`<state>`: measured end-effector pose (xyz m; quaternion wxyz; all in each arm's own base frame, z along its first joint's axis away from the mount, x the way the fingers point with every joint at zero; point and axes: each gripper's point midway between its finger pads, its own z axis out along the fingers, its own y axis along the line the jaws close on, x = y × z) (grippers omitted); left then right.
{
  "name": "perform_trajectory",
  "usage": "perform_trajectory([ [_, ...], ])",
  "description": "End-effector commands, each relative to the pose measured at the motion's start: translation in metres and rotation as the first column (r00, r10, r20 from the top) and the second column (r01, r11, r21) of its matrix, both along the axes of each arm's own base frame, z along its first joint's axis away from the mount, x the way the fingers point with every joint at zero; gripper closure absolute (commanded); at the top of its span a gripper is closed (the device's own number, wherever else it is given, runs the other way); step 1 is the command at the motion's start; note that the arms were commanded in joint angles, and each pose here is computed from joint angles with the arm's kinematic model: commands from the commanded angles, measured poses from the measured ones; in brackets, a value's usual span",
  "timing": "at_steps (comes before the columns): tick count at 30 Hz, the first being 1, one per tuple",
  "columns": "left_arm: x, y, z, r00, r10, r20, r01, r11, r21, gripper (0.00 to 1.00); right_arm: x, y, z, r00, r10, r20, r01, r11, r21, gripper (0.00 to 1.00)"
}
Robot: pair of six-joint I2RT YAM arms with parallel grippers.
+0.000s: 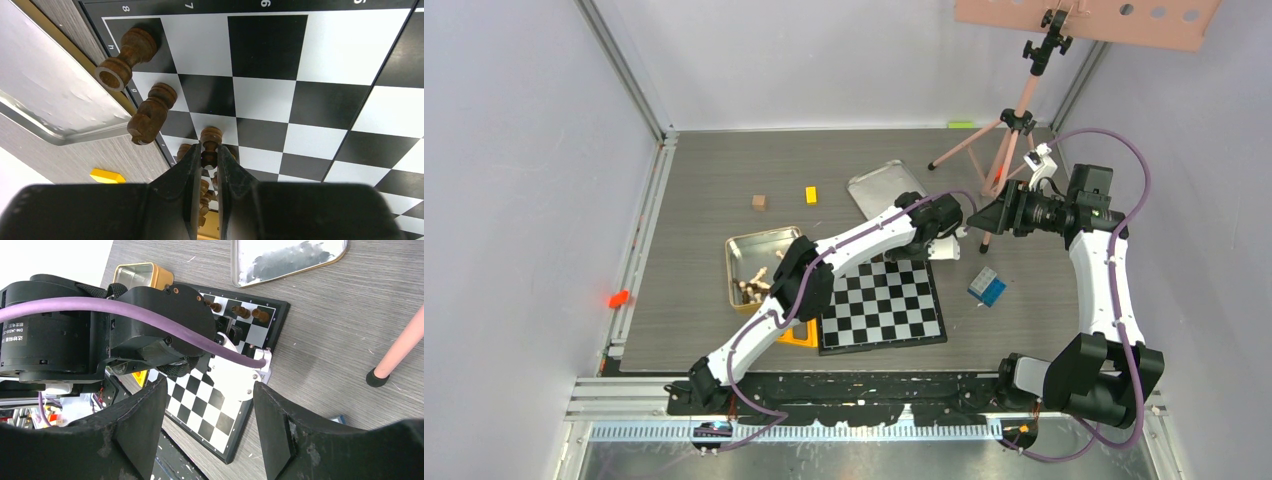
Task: Set up the chess pieces on the board
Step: Place the chess piece on the chessboard.
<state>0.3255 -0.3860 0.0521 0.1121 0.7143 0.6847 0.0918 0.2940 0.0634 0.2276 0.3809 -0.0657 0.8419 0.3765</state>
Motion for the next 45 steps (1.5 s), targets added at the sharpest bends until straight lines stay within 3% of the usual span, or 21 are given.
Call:
perform_trajectory([
  [1, -0.015, -0.013, 0.014, 0.999, 0.0, -0.053, -0.004, 0.996, -0.084, 0.99, -0.001, 0.001, 0.006, 1.0, 0.007, 0.017, -0.007, 1.0, 0.017, 0.31],
  [18, -0.016, -0.017, 0.018, 0.998, 0.009, -0.062, -0.016, 0.994, -0.109, 0.99, -0.001, 0.001, 0.006, 1.0, 0.007, 0.015, -0.008, 1.0, 0.027, 0.31],
  [26, -0.015, -0.018, 0.02, 0.999, 0.017, -0.052, -0.023, 0.993, -0.117, 0.88, -0.001, 0.001, 0.006, 1.0, 0.007, 0.014, -0.008, 1.0, 0.029, 0.31],
  [36, -0.005, -0.018, 0.049, 0.999, 0.038, 0.021, -0.034, 0.984, -0.172, 0.64, 0.003, -0.001, 0.019, 0.999, -0.002, 0.042, 0.001, 1.0, 0.019, 0.31],
  [45, 0.007, -0.003, 0.085, 0.992, 0.075, 0.097, -0.052, 0.975, -0.218, 0.56, 0.003, -0.004, 0.053, 0.993, -0.016, 0.117, 0.019, 0.999, -0.026, 0.31],
])
